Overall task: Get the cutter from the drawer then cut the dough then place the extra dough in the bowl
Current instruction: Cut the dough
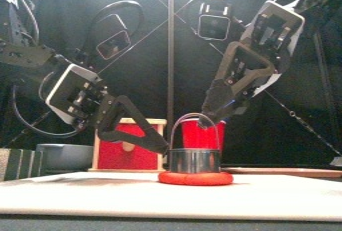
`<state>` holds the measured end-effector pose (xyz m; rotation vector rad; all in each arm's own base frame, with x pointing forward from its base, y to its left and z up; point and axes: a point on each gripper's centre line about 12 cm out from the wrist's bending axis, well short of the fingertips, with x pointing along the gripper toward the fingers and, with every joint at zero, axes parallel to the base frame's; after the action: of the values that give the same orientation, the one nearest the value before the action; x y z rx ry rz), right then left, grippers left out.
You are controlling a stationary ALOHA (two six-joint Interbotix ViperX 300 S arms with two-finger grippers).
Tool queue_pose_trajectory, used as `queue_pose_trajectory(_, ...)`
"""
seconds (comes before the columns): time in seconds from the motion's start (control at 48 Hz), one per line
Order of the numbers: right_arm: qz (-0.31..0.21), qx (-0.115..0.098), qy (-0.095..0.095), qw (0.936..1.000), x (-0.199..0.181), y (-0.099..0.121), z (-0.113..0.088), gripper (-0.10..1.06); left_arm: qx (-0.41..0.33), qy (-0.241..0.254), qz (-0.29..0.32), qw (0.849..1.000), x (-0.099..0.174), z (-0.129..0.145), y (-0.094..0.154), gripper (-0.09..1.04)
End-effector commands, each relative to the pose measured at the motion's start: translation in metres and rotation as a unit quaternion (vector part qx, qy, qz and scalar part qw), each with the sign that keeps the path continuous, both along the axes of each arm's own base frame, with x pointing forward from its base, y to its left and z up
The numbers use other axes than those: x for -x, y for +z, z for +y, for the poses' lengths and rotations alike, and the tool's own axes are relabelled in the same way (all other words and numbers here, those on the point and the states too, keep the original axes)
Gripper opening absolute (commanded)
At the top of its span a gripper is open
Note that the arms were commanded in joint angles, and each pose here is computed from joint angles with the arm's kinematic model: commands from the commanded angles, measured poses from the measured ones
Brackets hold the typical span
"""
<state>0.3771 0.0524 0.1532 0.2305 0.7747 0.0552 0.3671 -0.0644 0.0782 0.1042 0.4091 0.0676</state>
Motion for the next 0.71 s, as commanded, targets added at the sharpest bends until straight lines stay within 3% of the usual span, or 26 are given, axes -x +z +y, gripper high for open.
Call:
queue_pose_trajectory(0.021,-0.011,0.001,0.013,0.9999,-0.008,0.022,-0.005,0.85,0.001,0.0,-0.014,1.0,-0.008,-0.001,0.004,0.58)
queue_pose_trajectory(0.292,0.011,0.014,0.047,0.9987,-0.019,0.026,-0.002,0.85,-0.001,0.0,-0.007,1.0,-0.012,-0.002,-0.004,0.57)
queue_pose_trajectory(0.417,0.02,0.032,0.063,0.9973,-0.023,0.024,-0.003,0.85,0.0,0.0,-0.006,1.0,-0.012,-0.002,-0.004,0.57)
queue_pose_trajectory(0.562,0.023,0.045,0.063,0.9967,-0.027,0.029,-0.008,0.85,-0.001,0.0,-0.004,1.0,-0.012,-0.002,-0.006,0.57)
queue_pose_trajectory(0.708,0.062,0.053,0.055,0.9952,-0.028,0.023,-0.012,0.85,-0.001,0.001,-0.003,1.0,-0.012,-0.002,-0.007,0.57)
